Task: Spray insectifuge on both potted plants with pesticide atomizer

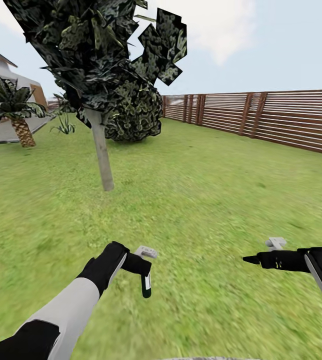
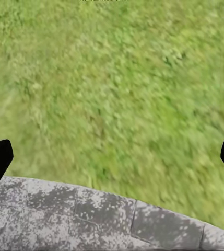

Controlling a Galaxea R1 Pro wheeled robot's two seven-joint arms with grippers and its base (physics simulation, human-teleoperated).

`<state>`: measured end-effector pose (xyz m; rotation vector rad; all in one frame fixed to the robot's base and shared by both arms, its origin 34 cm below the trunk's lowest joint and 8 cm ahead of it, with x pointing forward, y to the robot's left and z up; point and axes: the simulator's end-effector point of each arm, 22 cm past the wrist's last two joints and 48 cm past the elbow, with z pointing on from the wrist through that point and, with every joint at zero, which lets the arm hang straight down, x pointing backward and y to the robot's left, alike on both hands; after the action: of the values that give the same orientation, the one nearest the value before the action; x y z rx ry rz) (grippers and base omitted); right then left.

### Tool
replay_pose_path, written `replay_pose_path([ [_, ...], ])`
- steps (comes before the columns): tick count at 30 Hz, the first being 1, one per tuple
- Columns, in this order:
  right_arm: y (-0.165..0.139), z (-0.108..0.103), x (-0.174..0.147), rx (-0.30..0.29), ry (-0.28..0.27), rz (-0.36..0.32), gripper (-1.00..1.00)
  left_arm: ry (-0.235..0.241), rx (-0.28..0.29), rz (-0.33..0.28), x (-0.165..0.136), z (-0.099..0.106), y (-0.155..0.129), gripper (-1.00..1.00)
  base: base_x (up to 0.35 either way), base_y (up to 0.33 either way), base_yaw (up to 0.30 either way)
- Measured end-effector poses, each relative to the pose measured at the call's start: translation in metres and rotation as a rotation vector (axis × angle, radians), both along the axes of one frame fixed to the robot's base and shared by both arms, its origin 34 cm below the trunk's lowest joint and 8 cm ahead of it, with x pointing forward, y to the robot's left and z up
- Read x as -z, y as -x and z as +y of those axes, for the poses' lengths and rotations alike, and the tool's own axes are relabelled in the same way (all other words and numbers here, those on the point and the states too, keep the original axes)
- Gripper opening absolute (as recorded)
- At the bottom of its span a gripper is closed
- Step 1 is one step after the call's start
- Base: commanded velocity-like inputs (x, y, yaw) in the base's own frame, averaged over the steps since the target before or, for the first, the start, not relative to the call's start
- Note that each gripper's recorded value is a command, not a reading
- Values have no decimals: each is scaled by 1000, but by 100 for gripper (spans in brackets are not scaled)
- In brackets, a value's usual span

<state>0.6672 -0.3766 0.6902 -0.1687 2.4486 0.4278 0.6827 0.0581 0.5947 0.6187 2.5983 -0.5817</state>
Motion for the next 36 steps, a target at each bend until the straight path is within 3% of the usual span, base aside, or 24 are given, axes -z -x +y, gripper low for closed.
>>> replay_pose_path([
  [36, 0, 0, -10, -1, 0, -19, 100, 0, 0, -19, -11, 0, -2, -100, 0, 0, -256],
])
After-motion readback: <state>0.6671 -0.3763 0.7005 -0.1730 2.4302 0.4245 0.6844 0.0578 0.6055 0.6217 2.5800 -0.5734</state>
